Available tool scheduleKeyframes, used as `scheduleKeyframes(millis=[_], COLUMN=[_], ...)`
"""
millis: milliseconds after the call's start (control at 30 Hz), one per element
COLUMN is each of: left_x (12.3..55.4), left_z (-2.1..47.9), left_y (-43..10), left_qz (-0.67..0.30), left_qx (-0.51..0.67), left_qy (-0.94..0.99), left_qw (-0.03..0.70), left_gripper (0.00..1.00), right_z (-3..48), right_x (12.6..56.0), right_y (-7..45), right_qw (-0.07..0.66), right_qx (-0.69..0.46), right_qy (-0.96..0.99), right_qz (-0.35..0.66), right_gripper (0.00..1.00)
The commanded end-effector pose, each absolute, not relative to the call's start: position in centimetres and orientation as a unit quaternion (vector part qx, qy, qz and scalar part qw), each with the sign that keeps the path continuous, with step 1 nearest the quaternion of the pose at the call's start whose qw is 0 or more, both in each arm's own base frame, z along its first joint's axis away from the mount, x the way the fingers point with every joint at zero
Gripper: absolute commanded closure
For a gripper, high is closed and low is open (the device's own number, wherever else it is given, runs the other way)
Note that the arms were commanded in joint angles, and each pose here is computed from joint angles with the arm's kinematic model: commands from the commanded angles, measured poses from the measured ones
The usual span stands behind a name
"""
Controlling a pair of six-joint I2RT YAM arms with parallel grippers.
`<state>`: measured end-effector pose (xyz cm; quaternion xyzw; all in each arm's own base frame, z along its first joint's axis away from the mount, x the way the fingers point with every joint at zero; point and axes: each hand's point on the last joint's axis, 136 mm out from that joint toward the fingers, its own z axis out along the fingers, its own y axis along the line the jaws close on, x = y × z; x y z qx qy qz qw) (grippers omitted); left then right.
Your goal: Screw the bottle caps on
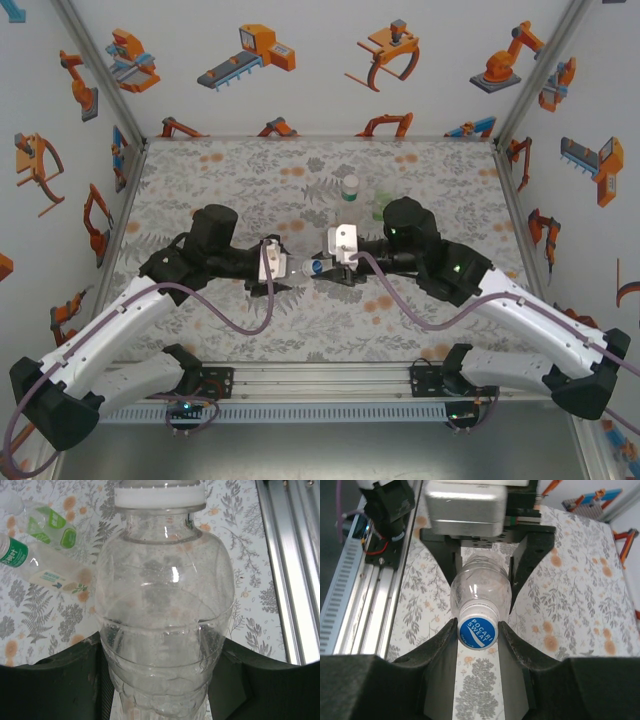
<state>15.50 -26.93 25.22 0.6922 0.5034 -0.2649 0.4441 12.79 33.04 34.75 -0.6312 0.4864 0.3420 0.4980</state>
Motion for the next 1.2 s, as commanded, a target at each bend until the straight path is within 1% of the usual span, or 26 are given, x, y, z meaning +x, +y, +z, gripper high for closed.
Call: scheduleKeyframes(millis=[0,67,300,433,533,633,767,933,1033,1133,1167], left_x=[16.3,16.9,18.4,19.4,20.3,21.2,22.4,23.4,23.3,22.8,22.6], left_z=[26.2,26.1,25.9,25.7,25.7,25.5,25.3,25.3,25.4,25.6,25.6], left_y=[-26.9,-26.8,-26.5,-26.2,-25.9,-25.5,-25.0,-24.4,-24.4,-24.7,-24.8], left_qz=[-0.241,-0.230,-0.196,-0.174,-0.155,-0.134,-0.109,-0.085,-0.088,-0.099,-0.103], left_qx=[0.684,0.679,0.663,0.653,0.643,0.632,0.615,0.601,0.601,0.607,0.609], left_qy=[0.508,0.515,0.538,0.552,0.564,0.582,0.604,0.619,0.617,0.608,0.605], left_qw=[0.465,0.469,0.482,0.488,0.493,0.495,0.495,0.499,0.500,0.502,0.502], left_gripper=[1.00,1.00,1.00,1.00,1.00,1.00,1.00,1.00,1.00,1.00,1.00], right_z=[35.8,35.6,35.3,34.7,34.0,33.2,32.7,32.3,32.3,32.5,32.7], right_x=[14.7,15.7,18.5,20.4,21.6,22.4,23.1,23.5,23.5,23.4,23.4], right_y=[33.1,33.1,32.7,32.1,31.8,31.8,32.1,32.6,33.0,33.0,33.0], right_qw=[0.523,0.522,0.498,0.465,0.427,0.391,0.370,0.356,0.349,0.348,0.354], right_qx=[-0.545,-0.491,-0.300,-0.179,-0.090,-0.027,0.008,0.015,0.011,0.003,-0.007], right_qy=[0.544,0.580,0.664,0.707,0.735,0.754,0.765,0.780,0.781,0.782,0.780], right_qz=[0.366,0.388,0.470,0.502,0.520,0.527,0.527,0.514,0.519,0.517,0.516], right_gripper=[0.94,0.99,1.00,1.00,1.00,1.00,1.00,1.00,1.00,0.93,0.88])
